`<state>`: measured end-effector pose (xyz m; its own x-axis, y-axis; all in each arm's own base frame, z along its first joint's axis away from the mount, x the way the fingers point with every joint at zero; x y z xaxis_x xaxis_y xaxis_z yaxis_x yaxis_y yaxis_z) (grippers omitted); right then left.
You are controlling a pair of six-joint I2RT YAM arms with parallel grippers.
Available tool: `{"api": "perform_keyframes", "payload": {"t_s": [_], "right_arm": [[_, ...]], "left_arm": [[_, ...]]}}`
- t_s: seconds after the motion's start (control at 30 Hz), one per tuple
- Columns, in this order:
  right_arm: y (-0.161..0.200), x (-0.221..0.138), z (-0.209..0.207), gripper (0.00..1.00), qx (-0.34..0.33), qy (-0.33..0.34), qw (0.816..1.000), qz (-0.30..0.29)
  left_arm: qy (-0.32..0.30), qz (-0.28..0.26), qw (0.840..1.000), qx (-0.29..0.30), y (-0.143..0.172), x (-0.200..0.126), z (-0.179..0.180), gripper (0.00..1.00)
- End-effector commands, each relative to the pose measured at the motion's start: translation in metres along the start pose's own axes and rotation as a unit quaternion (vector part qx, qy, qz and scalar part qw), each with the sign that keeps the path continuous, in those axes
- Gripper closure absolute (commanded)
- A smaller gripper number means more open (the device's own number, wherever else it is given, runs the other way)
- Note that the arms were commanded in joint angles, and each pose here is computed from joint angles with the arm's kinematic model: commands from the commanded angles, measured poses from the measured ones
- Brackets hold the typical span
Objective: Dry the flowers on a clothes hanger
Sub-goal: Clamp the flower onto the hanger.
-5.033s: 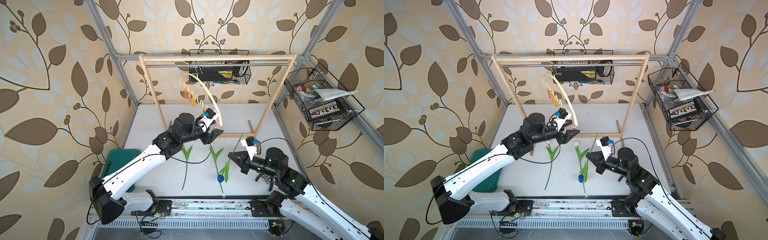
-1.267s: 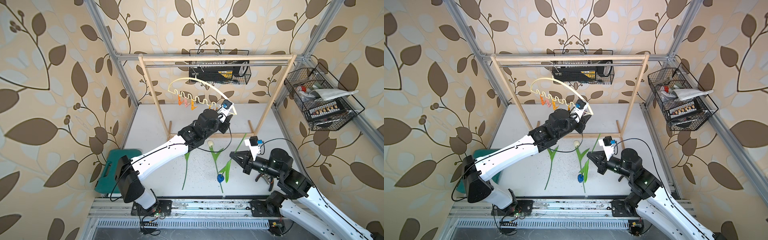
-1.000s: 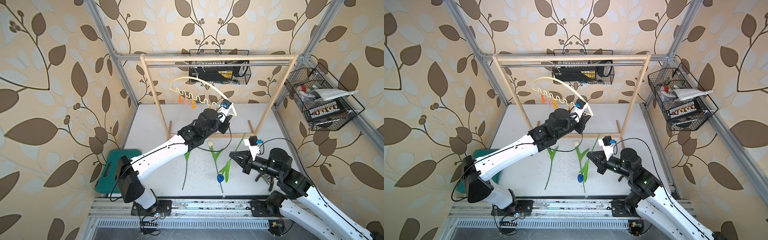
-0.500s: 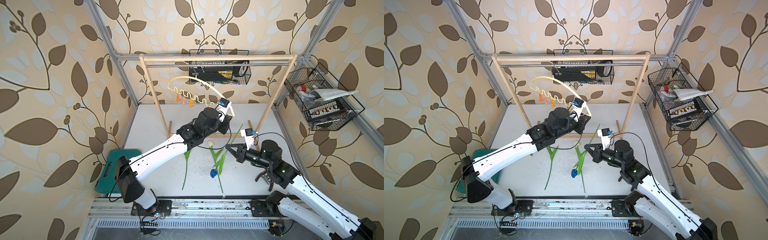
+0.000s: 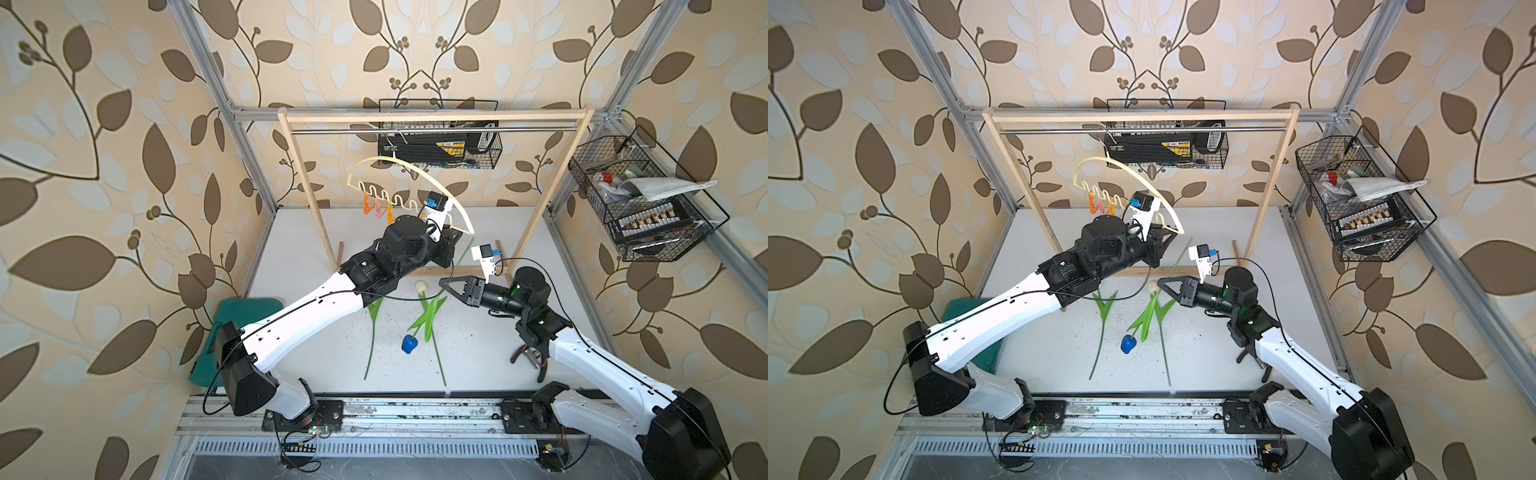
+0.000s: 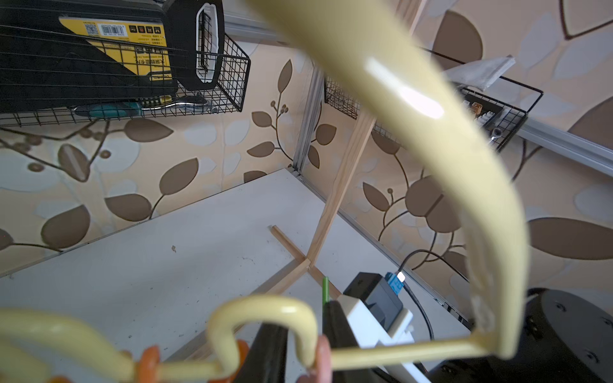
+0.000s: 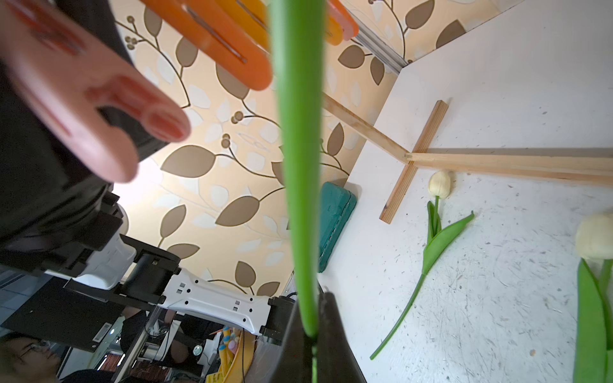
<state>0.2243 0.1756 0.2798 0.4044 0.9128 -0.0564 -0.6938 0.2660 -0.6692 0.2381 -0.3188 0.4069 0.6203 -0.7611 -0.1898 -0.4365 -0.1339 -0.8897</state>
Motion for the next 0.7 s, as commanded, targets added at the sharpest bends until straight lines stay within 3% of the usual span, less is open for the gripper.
{"api": "perform_keyframes", "payload": {"t_s": [0.0, 0.17, 0.67], "right_arm": [[-0.019, 0.004, 0.024, 1.0, -0.014, -0.054, 0.998, 0.004], [-0.031, 0.012, 0.033, 1.0, -0.002, -0.103, 0.995, 0.0], [-0.03, 0.025, 0.053, 1.0, -0.036, -0.118, 0.992, 0.036]], "left_arm": [[0.031, -0.044, 0.998, -0.016, -0.021, -0.018, -0.008, 0.89], [0.033, -0.043, 0.998, -0.02, -0.019, -0.017, -0.007, 0.89], [0.029, -0.041, 0.999, -0.02, -0.016, -0.015, -0.004, 0.91]]}}
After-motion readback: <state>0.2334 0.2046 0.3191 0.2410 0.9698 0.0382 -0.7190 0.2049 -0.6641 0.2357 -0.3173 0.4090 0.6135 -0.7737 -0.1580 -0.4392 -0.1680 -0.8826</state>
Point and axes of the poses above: each gripper's point midway between its finger pads, its own x axis out along the fingers, its own z axis along the line the jaws close on, y = z × x, the point moved 8 cm from there along -x, back along the fingers, and after that the axes turned 10 degrees about -x, right-handed, at the moved point
